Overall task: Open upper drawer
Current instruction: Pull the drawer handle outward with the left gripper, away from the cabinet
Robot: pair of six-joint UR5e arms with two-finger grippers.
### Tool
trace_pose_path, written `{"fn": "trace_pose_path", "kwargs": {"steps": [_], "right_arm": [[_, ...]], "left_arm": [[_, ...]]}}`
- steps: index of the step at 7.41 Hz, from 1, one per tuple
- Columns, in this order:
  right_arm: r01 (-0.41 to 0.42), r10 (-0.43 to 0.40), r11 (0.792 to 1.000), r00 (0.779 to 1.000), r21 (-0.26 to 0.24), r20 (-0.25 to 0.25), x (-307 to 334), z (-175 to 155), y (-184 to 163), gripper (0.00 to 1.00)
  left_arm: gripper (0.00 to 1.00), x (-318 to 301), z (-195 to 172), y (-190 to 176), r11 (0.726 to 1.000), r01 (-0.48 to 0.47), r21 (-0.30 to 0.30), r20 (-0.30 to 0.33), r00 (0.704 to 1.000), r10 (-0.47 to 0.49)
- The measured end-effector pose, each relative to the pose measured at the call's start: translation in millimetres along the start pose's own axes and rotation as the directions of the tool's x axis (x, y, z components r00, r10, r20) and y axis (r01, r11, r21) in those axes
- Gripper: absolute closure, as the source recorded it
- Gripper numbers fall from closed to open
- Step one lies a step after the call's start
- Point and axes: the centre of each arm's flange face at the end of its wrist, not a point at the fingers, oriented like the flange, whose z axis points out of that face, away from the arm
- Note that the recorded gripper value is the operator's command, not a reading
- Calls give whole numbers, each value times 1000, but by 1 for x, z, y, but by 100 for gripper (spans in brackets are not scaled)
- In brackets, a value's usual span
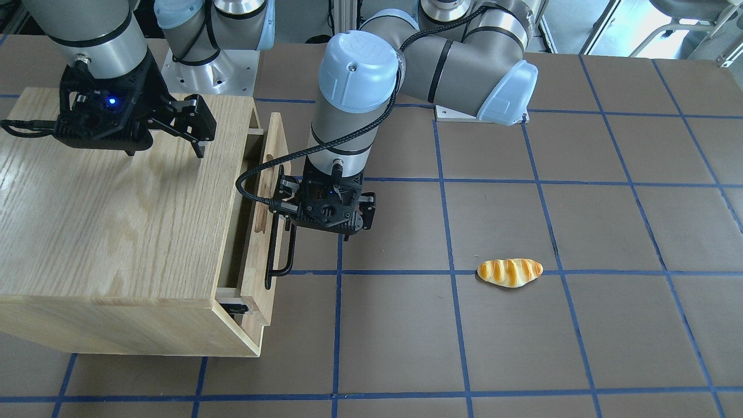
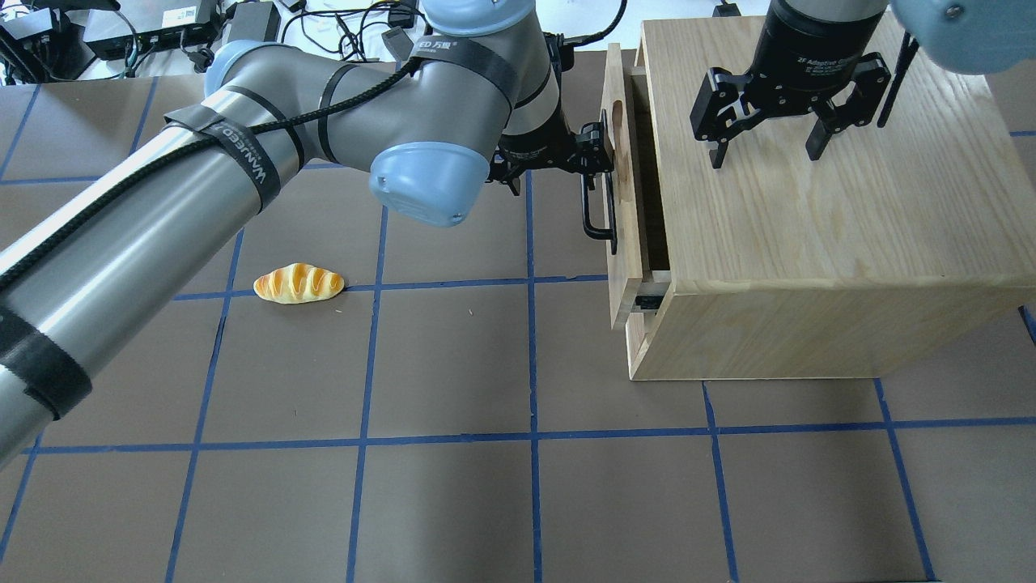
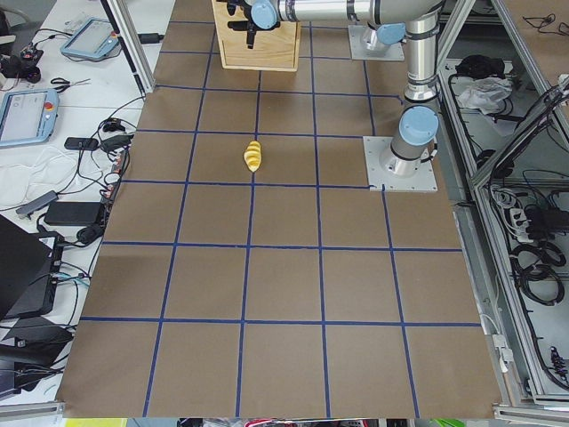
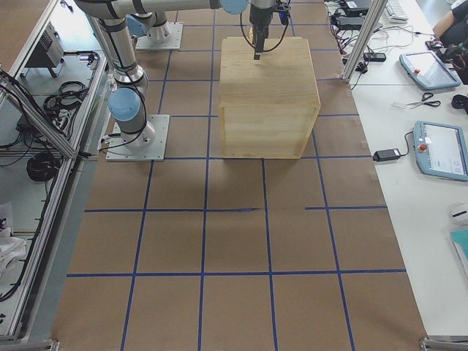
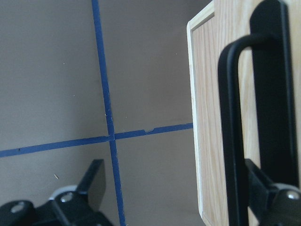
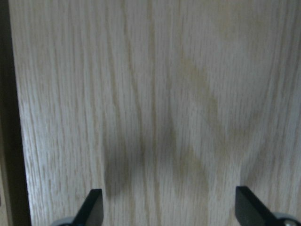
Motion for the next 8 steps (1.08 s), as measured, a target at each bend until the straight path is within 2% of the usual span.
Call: {"fn": "trace_pose_path", "kwargs": {"steps": [8], "right_arm": [[1, -1, 1000, 1000, 0, 0, 0, 0, 0, 0]], "left_arm": [[0, -25, -8, -7, 1000, 7, -29, 12, 1000, -6]]}}
